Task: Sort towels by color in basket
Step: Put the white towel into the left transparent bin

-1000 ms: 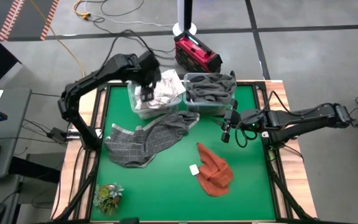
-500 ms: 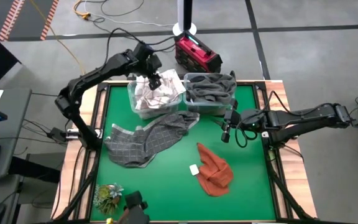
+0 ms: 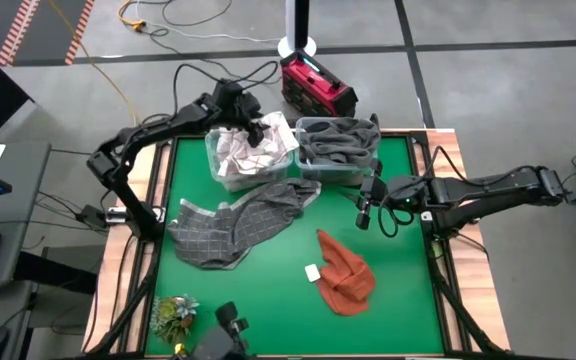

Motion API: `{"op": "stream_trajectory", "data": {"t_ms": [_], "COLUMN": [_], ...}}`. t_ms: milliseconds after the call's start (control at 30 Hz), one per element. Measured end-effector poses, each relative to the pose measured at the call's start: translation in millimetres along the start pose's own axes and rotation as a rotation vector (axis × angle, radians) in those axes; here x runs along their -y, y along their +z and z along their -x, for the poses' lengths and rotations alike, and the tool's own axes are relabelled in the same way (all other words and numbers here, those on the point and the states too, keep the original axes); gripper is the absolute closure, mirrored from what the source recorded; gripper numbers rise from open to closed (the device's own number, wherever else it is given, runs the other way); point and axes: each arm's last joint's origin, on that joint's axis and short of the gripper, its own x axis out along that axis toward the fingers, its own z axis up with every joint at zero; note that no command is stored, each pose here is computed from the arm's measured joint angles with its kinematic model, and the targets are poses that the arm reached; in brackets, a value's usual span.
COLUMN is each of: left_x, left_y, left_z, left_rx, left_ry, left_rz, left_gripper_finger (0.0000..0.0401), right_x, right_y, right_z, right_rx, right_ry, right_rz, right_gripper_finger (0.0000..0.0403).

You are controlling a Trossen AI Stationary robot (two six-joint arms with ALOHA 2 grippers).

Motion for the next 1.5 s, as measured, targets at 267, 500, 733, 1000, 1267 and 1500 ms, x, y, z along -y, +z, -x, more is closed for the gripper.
{"op": "stream_trajectory", "data": {"t_ms": [267,500,733,1000,1267,1500], "left_x": [13.1,26.7,29.8,46.9,51.7,53.7], "left_y": [-6.6,-3.4,18.1,5.8,-32.9,-55.1], "left_z": [-5.2,-7.7,4.5,40.5,32.1,-1.8], "left_rx": [-0.004,0.002,0.1,-0.115,-0.476,-0.565], "left_ry": [-0.085,-0.093,-0.104,-0.276,-0.204,-0.238], "left_rz": [-0.039,-0.144,-0.23,-0.289,-0.157,-0.152], "left_gripper_finger": [0.0229,0.0386,0.0399,0.04,0.04,0.0397], "right_x": [-0.1,0.0,0.0,-0.1,-0.1,-0.2], "right_y": [0.0,0.0,-0.3,-1.0,-0.2,-0.2], "right_z": [0.0,0.0,0.0,0.0,0.0,0.0], "right_rx": [0.0,0.0,-0.003,-0.009,-0.002,-0.002], "right_ry": [0.0,0.0,0.0,0.001,0.0,0.001], "right_rz": [0.006,0.006,0.007,0.003,-0.027,-0.037], "right_gripper_finger": [0.029,0.029,0.029,0.029,0.029,0.029]}}
